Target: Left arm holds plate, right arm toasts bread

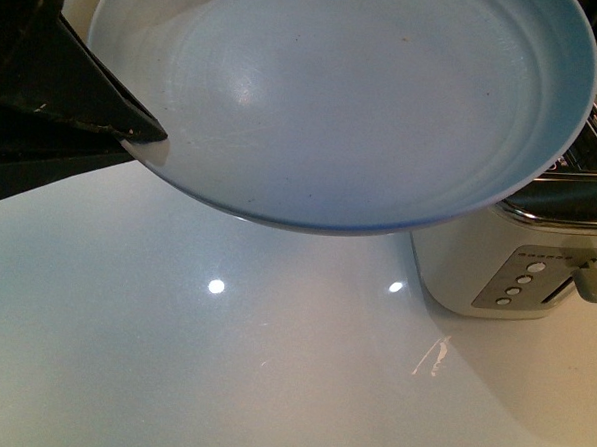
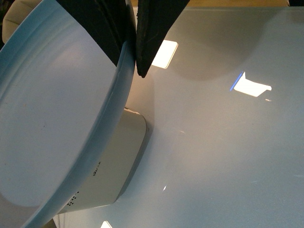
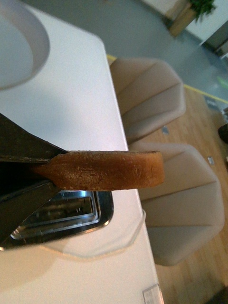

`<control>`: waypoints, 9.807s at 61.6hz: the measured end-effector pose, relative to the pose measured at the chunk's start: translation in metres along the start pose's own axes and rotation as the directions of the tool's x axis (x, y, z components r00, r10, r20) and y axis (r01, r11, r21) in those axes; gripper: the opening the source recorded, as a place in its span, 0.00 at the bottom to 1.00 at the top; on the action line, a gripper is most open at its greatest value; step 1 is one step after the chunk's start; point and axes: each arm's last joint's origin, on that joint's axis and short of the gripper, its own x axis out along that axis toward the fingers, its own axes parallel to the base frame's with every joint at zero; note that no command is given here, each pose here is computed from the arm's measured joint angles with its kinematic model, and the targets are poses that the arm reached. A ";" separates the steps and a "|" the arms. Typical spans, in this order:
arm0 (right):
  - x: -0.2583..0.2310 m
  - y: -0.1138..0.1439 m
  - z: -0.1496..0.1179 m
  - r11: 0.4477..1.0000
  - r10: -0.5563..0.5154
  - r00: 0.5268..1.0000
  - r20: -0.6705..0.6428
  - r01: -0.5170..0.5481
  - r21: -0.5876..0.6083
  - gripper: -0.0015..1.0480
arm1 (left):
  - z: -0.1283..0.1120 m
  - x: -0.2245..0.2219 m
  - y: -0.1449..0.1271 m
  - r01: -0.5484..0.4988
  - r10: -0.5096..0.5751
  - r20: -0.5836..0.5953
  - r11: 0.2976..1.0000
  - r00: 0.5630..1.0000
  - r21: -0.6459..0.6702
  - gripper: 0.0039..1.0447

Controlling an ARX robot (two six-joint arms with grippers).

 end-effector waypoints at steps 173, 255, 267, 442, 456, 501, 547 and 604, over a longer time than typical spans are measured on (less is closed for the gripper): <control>0.124 0.000 -0.079 0.961 -0.116 0.905 -0.409 -0.002 -0.278 0.55 | 0.001 0.003 0.000 0.000 0.000 -0.011 1.000 1.000 0.006 0.03; -0.035 -0.038 -0.166 0.952 -0.078 0.934 0.349 0.174 -0.253 0.02 | 0.005 0.002 0.004 -0.009 0.009 0.004 0.999 1.000 0.040 0.03; -0.044 -0.039 -0.177 0.952 -0.078 0.934 0.347 0.174 -0.253 0.02 | 0.005 0.003 0.006 -0.016 0.015 0.005 0.999 1.000 0.038 0.03; -0.086 -0.039 -0.206 0.952 -0.071 0.927 0.369 0.174 -0.253 0.91 | 0.113 0.082 0.275 -0.137 0.148 0.091 0.984 0.985 -0.118 0.03; -0.086 -0.039 -0.206 0.952 -0.071 0.927 0.369 0.174 -0.254 0.91 | 0.132 0.110 0.293 -0.140 0.152 0.093 0.983 0.984 -0.122 0.03; -0.087 -0.039 -0.206 0.952 -0.071 0.927 0.369 0.174 -0.253 0.91 | 0.142 0.121 0.307 -0.133 0.149 0.101 0.979 0.984 -0.153 0.58; -0.087 -0.039 -0.206 0.951 -0.071 0.927 0.369 0.174 -0.254 0.91 | 0.045 -0.074 0.147 -0.431 -0.337 0.782 0.687 0.524 0.585 0.37; -0.087 -0.039 -0.206 0.952 -0.071 0.927 0.369 0.174 -0.254 0.91 | -0.009 -0.065 0.153 -0.444 -0.349 0.779 0.668 0.521 0.597 0.03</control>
